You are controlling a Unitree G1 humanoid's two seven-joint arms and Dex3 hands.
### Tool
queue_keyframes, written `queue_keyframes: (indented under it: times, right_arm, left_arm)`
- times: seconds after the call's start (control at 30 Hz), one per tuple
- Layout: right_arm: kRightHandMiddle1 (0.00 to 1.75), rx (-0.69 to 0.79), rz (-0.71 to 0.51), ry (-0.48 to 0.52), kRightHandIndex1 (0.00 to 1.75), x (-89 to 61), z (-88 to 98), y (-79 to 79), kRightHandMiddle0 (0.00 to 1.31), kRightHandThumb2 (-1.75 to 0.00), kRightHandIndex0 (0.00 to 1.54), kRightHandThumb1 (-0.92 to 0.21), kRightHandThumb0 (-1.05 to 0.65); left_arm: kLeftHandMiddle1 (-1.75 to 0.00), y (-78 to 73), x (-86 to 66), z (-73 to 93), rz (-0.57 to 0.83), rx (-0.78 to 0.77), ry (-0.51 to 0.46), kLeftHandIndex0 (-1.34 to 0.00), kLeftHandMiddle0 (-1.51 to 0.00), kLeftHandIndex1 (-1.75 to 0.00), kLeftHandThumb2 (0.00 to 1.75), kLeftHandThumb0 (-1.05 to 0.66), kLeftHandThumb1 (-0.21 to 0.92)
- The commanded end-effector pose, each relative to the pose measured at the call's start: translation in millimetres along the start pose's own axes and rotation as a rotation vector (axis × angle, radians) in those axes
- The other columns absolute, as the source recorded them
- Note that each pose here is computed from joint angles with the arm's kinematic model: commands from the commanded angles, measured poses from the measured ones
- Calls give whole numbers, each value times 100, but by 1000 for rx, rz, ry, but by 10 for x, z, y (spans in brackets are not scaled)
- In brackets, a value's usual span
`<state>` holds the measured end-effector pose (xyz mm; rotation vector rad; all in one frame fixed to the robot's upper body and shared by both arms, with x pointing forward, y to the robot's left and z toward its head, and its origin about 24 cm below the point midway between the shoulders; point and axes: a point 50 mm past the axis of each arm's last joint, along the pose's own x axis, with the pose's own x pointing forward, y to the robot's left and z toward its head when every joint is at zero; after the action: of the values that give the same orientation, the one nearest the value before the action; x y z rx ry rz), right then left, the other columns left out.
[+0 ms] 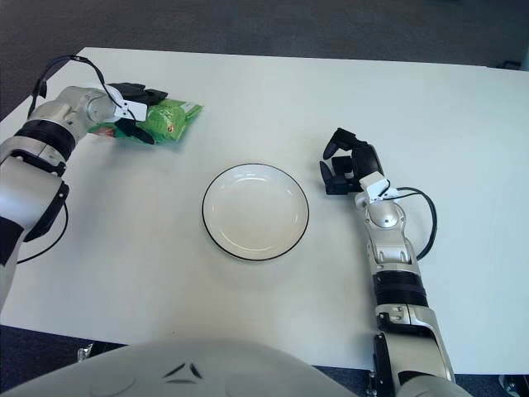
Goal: Put the snack into the plate.
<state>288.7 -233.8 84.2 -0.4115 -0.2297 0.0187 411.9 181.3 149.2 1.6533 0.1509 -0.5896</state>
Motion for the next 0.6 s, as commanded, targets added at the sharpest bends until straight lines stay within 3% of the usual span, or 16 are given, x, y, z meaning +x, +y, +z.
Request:
queue_keyframes:
  times: [0.0, 0.27, 0.37, 0.4, 0.43, 0.47, 0.5, 0.53, 0.57]
  right_arm:
    - [175, 25, 25, 87, 175, -120, -165, 61, 65, -137, 136, -28, -50]
    - [175, 16, 17, 84, 175, -125, -158, 65, 65, -136, 136, -28, -50]
    - [175, 12, 17, 69, 175, -131, -148, 71, 64, -136, 136, -28, -50]
    - [175, 11, 17, 65, 175, -132, -145, 72, 64, -136, 136, -28, -50]
    - [175, 7, 15, 60, 175, -134, -142, 70, 64, -136, 136, -28, -50]
    - [175, 4, 15, 57, 175, -135, -140, 69, 64, -136, 136, -28, -50]
    - [175, 2, 14, 56, 175, -136, -139, 67, 64, -136, 136, -28, -50]
    - [175, 0, 14, 55, 175, -139, -137, 68, 64, -136, 136, -28, -50]
    - [175, -1, 14, 55, 175, -141, -136, 69, 64, -136, 136, -28, -50]
  left_arm:
    - [0, -11, 39, 67, -8, 18, 5, 0, 0, 0, 25, -105, 90]
    - [-1, -155, 117, 170, -5, -1, -2, 0, -2, 0, 27, -105, 92]
    - [-8, -309, 158, 183, 18, -31, 17, 0, -9, -5, 25, -105, 92]
    - [-15, -357, 169, 185, 27, -40, 24, 0, -12, -11, 24, -105, 92]
    - [-39, -394, 177, 186, 47, -54, 30, 0, -9, -21, 22, -105, 92]
    - [-68, -415, 181, 187, 60, -63, 34, 0, -7, -45, 21, -103, 90]
    - [-79, -425, 183, 187, 76, -70, 36, 0, -6, -55, 21, -102, 90]
    - [-101, -432, 184, 185, 86, -74, 38, 0, -7, -85, 25, -96, 85]
    - [-109, -436, 184, 184, 92, -75, 38, 0, -7, -96, 32, -94, 81]
